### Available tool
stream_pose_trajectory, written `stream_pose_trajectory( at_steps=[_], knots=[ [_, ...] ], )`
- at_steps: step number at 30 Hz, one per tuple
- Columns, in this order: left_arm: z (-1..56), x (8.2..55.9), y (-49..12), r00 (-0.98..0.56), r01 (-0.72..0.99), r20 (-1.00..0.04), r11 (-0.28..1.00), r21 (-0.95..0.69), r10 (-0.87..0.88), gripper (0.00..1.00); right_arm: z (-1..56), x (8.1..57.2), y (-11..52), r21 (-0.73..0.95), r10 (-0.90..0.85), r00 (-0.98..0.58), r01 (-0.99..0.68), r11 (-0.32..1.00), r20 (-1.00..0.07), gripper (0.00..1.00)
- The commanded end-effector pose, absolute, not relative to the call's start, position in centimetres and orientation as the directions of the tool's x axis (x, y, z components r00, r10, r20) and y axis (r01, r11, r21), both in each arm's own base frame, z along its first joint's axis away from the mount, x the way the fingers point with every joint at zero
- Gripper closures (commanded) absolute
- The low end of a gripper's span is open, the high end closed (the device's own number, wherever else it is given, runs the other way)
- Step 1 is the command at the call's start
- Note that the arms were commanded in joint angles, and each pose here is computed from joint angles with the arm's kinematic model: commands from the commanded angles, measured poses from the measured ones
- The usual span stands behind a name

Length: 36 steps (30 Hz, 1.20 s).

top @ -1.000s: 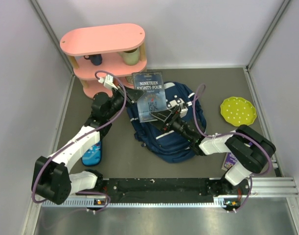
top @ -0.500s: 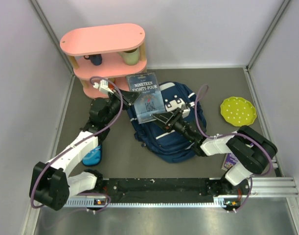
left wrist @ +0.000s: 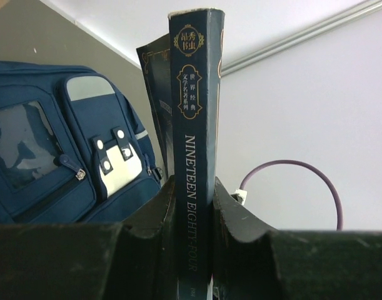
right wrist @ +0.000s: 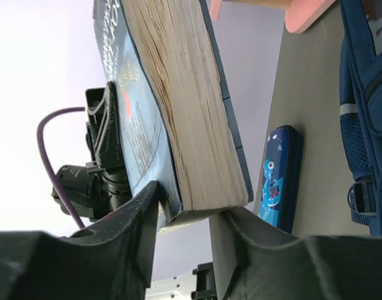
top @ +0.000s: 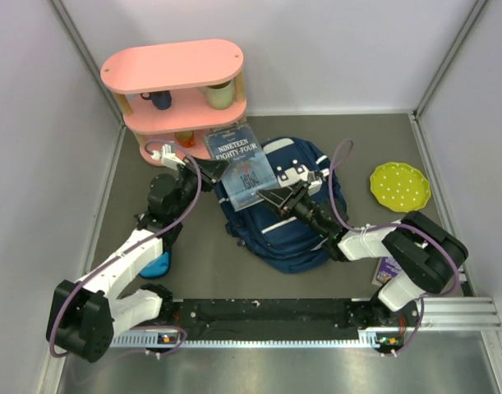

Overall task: Pack the student bag
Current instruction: Pick up the book from the center of the board, then place the book in the student bag.

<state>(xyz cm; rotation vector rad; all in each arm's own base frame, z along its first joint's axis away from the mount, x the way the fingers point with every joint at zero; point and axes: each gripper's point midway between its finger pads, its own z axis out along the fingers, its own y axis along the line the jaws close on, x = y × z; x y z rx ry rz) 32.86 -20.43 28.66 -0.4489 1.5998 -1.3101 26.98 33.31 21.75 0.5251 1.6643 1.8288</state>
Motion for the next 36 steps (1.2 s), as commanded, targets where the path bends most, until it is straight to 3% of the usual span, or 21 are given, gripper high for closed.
stream_pose_trajectory(
  at_steps=[1, 4, 7, 9, 10, 11, 13, 14, 16, 17, 19, 22, 24, 28, 36],
  knots=[
    [30.5, 29.8, -22.2, -0.533, 0.379, -0.447, 0.27, -0.885, -0.718, 1.0, 31.5, 26.6, 30.9, 0.87, 0.743, -0.652, -0.444, -0.213, -0.151, 0.73],
    [29.7, 29.7, -22.1, -0.538, 0.363, -0.46, 0.299, -0.883, -0.706, 1.0, 31.4, 26.3, 30.6, 0.87, 0.746, -0.647, -0.447, -0.208, -0.155, 0.96],
    [28.9, 29.6, -22.3, -0.552, 0.359, -0.476, 0.321, -0.877, -0.685, 0.99, 31.4, 26.1, 30.5, 0.871, 0.74, -0.648, -0.455, -0.185, -0.18, 1.0],
    [28.3, 29.5, -22.3, -0.562, 0.353, -0.49, 0.343, -0.871, -0.666, 0.91, 31.8, 25.8, 30.3, 0.868, 0.739, -0.643, -0.466, -0.171, -0.2, 1.0],
    [28.1, 29.3, -22.4, -0.568, 0.355, -0.495, 0.347, -0.868, -0.657, 0.79, 32.0, 25.7, 30.2, 0.865, 0.743, -0.633, -0.477, -0.154, -0.216, 1.0],
    [27.6, 29.4, -22.4, -0.573, 0.345, -0.507, 0.372, -0.862, -0.643, 0.55, 31.2, 26.0, 30.3, 0.884, 0.741, -0.633, -0.453, -0.118, -0.225, 1.0],
    [27.0, 29.3, -22.3, -0.579, 0.341, -0.533, 0.411, -0.846, -0.617, 0.37, 31.6, 25.7, 29.2, 0.878, 0.767, -0.59, -0.473, -0.076, -0.252, 1.0],
    [27.2, 29.5, -22.1, -0.561, 0.356, -0.571, 0.448, -0.82, -0.6, 0.21, 29.9, 25.9, 28.9, 0.902, 0.764, -0.587, -0.432, -0.015, -0.268, 1.0],
    [26.1, 29.3, -21.6, -0.57, 0.326, -0.595, 0.508, -0.797, -0.566, 0.13, 31.0, 25.5, 26.9, 0.887, 0.789, -0.526, -0.459, 0.051, -0.318, 1.0],
    [26.1, 29.4, -21.2, -0.551, 0.335, -0.628, 0.544, -0.77, -0.55, 0.08, 28.5, 26.1, 26.2, 0.913, 0.783, -0.515, -0.378, 0.156, -0.348, 1.0],
    [25.5, 29.2, -20.7, -0.544, 0.327, -0.653, 0.584, -0.743, -0.526, 0.06, 30.1, 25.7, 23.3, 0.881, 0.807, -0.41, -0.392, 0.266, -0.426, 1.0],
    [25.0, 29.0, -20.7, -0.543, 0.341, -0.677, 0.606, -0.719, -0.498, 0.04, 27.2, 25.7, 19.7, 0.833, 0.762, -0.338, -0.25, 0.493, -0.552, 1.0],
    [25.4, 29.0, -21.4, -0.535, 0.377, -0.706, 0.616, -0.692, -0.464, 0.04, 27.0, 24.4, 16.9, 0.796, 0.737, -0.3, -0.195, 0.573, -0.605, 1.0],
    [25.8, 27.4, -26.8, -0.514, 0.549, -0.831, 0.664, -0.508, -0.211, 0.04, 27.4, 22.5, 12.5, 0.749, 0.718, -0.218, -0.126, 0.651, -0.661, 1.0],
    [22.1, 23.1, -34.6, -0.412, 0.786, -0.882, 0.579, -0.217, 0.23, 0.06, 29.6, 19.3, 4.3, 0.68, 0.682, -0.049, 0.054, 0.732, -0.73, 1.0]
  ],
)
